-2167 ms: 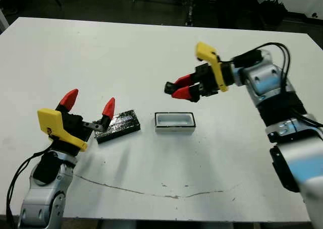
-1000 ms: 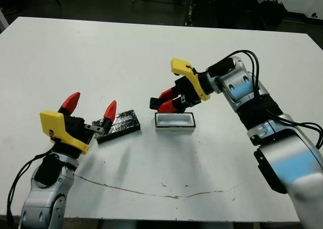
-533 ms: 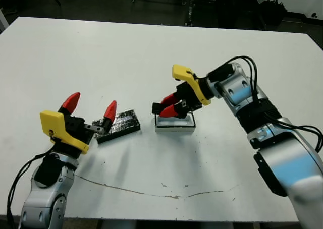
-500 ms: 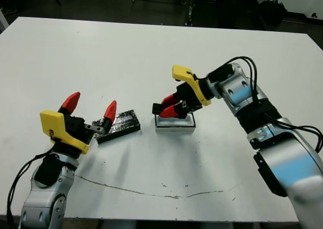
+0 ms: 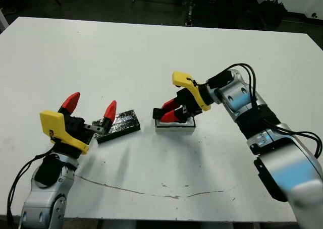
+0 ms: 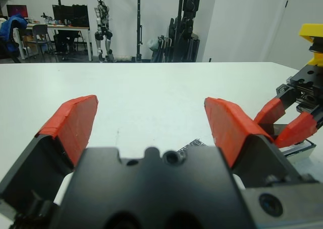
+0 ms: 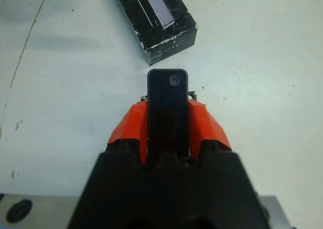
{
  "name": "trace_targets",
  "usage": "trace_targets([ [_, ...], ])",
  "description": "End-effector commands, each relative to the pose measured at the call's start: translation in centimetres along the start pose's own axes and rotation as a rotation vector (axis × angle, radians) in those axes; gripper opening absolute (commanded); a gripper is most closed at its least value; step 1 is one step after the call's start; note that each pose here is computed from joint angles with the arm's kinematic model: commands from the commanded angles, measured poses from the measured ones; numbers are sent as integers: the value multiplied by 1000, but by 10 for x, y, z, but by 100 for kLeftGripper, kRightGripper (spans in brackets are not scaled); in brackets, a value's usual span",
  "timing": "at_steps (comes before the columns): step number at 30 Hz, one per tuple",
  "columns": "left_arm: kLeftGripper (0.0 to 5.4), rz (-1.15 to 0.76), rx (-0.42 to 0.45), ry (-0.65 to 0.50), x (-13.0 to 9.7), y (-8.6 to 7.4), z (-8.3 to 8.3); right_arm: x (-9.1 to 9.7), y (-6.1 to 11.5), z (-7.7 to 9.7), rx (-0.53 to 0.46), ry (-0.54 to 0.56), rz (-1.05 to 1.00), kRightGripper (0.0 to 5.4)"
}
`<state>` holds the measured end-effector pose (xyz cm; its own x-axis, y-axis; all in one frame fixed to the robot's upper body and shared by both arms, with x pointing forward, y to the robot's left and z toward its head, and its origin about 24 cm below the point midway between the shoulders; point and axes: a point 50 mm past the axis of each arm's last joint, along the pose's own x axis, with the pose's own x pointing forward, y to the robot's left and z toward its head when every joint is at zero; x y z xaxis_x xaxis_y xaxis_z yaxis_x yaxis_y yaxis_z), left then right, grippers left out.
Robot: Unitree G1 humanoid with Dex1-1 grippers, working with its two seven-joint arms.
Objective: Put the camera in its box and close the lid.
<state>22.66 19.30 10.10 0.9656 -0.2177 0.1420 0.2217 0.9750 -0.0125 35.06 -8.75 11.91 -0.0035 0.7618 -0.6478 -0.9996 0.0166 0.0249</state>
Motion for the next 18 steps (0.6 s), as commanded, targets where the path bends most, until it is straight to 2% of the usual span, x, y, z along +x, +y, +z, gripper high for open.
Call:
trace_targets([
  [1, 540, 5, 3, 17, -2, -1, -3, -4, 1, -9, 26, -3, -18, 167],
  [18, 540, -3, 2, 21, -4, -1, -4, -8, 1, -19, 48, -21, -26, 167],
])
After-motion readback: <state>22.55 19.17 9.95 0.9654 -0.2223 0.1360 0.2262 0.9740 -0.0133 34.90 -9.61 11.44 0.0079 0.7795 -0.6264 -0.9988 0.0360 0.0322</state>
